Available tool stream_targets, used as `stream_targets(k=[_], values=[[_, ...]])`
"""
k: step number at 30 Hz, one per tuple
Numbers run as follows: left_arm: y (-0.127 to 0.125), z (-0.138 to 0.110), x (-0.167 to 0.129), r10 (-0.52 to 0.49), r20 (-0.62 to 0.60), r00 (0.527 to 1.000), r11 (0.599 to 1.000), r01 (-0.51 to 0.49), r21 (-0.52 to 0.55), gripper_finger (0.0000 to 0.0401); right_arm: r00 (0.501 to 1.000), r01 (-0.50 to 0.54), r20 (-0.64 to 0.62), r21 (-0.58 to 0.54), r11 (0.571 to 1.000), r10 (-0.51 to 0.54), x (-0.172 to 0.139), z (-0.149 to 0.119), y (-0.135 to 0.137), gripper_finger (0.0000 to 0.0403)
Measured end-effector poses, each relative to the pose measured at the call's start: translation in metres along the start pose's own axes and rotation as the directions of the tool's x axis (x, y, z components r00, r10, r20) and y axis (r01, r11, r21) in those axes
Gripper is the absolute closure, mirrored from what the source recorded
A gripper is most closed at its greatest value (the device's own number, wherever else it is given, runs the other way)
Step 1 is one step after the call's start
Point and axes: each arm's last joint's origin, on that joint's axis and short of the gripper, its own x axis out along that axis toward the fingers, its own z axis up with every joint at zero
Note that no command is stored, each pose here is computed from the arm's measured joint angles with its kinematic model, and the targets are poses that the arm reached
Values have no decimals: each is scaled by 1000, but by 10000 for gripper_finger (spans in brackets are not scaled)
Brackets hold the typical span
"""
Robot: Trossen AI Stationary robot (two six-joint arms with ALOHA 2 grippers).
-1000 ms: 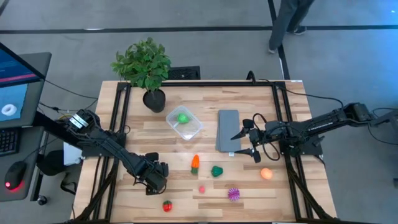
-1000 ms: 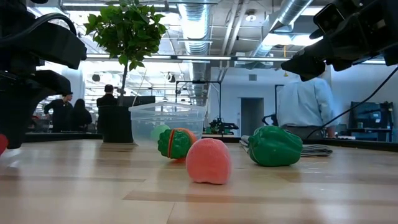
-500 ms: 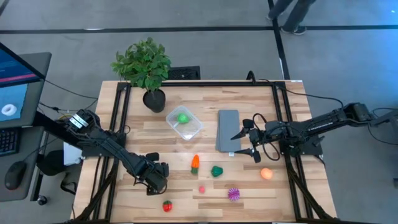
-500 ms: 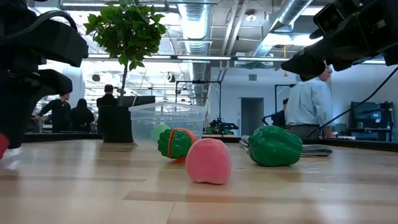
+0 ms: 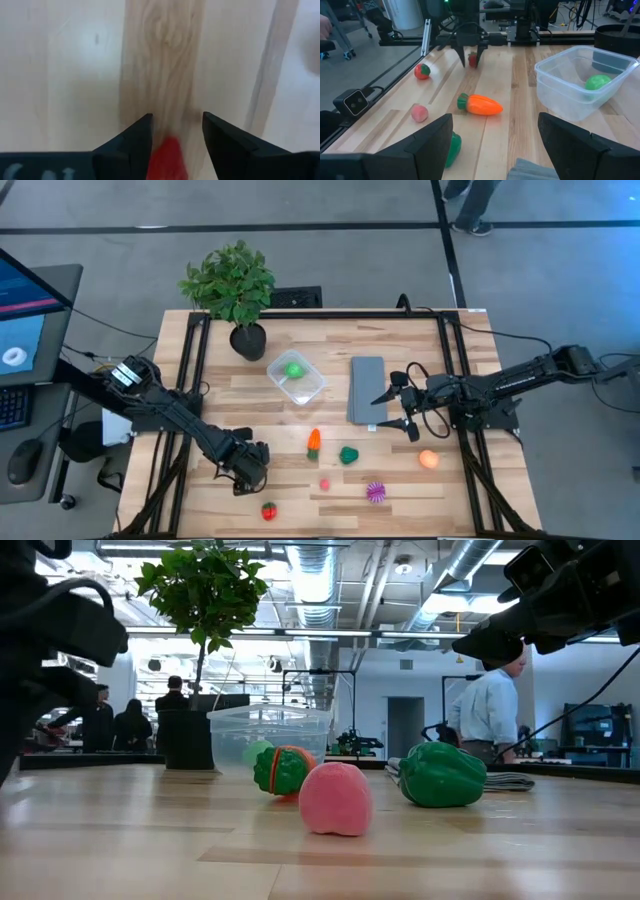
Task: Pick and placing Produce into tupperware
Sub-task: Put the red strawberry into the transparent bin
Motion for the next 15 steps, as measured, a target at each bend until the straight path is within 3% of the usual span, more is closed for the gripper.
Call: stream_targets(k=[15], values=[[1, -1, 0, 4, -5, 1000, 1000, -4, 6, 189, 1000, 0, 1, 0, 1000, 0, 0, 0, 0, 85]])
